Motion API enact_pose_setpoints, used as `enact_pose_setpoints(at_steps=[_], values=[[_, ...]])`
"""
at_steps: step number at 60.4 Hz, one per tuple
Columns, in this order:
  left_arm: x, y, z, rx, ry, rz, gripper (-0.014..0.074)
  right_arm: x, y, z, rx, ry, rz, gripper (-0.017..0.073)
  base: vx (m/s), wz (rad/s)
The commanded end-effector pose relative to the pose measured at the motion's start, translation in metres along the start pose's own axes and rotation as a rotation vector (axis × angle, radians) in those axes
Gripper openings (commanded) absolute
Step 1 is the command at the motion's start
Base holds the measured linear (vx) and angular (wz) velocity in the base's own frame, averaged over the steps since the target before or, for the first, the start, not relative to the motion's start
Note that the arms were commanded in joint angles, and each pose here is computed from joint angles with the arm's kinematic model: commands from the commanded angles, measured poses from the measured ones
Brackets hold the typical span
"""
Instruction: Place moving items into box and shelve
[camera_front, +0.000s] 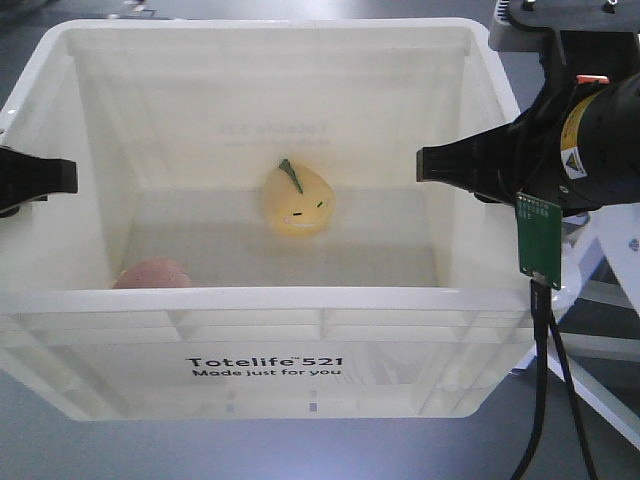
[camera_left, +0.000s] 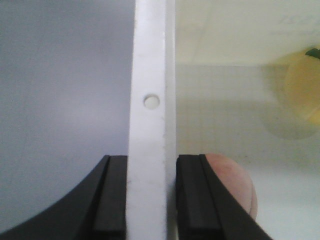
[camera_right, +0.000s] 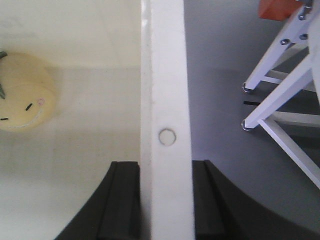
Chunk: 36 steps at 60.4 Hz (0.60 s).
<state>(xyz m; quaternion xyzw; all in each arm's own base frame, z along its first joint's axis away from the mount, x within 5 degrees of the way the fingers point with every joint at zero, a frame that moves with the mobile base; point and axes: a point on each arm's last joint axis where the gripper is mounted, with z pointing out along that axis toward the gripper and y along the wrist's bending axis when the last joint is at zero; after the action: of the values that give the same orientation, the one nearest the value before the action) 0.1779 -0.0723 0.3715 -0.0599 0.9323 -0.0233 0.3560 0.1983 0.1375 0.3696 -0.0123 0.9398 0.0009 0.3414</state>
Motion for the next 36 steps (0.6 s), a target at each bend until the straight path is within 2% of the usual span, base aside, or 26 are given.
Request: enact_pose_setpoints(at_steps=[1, 36], values=[[-0.0169, 0.003, -0.0178, 0.021, -0.16, 0.017, 0.0143, -0.0197, -0.009, -0.0221, -0.016, -0.185, -0.02, 0.0049, -0.17, 0.65], [-0.0169, 0.003, -0.0178, 0.021, -0.16, 0.017, 0.0143, -0.0196, -0.0091, -0.0221, -0.016, -0.184, -0.02, 0.0049, -0.17, 0.67]])
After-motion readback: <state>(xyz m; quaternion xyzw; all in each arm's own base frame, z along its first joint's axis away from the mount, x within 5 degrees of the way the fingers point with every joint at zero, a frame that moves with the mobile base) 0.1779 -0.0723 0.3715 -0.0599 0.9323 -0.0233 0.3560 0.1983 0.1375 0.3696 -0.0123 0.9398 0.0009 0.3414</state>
